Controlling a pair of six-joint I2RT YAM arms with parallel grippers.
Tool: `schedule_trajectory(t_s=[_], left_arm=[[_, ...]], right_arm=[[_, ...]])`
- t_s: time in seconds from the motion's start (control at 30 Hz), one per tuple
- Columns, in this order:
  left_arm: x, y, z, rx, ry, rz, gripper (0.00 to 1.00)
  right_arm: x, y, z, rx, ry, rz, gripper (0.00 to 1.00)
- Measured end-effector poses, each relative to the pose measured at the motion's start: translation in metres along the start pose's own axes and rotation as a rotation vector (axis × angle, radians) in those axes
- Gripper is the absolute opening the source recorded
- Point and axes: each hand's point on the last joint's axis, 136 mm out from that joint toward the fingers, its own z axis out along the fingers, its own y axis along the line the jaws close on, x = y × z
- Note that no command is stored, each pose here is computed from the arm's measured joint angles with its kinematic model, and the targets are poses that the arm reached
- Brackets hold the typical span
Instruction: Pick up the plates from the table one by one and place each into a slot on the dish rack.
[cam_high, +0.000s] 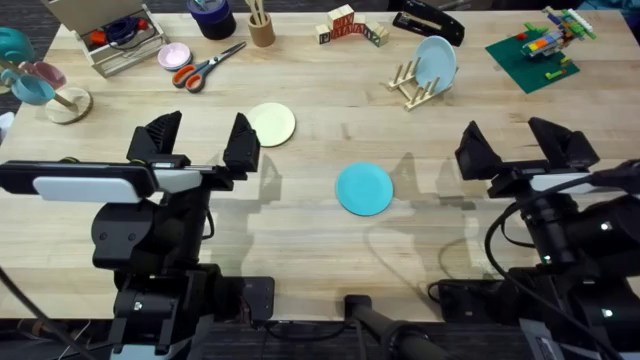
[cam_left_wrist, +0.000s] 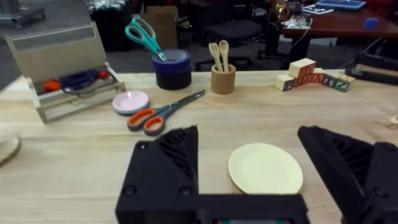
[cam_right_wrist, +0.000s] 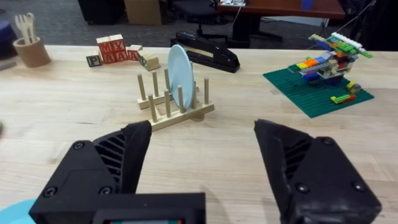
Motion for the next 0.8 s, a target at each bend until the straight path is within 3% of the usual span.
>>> schedule_trajectory(t_s=[0.37, 0.53, 0.67, 0.8], left_arm=[[-0.003, 0.0, 0.0, 0.0, -0.011, 0.0, 0.993], [-0.024, 0.0, -0.001, 0.001, -0.096, 0.0, 0.993], [-0.033, 0.0, -0.003, 0.0, -0.107, 0.0, 0.993], [-0.059, 0.0, -0.012, -0.003, -0.117, 0.0, 0.993]], right_arm=[[-0.002, 0.0, 0.0, -0.001, -0.008, 0.011, 0.996], [-0.014, 0.0, 0.0, -0.003, -0.057, 0.017, 0.995], [-0.022, 0.002, -0.002, -0.01, -0.065, 0.017, 0.995], [-0.057, 0.003, -0.011, -0.018, -0.102, 0.016, 0.995]])
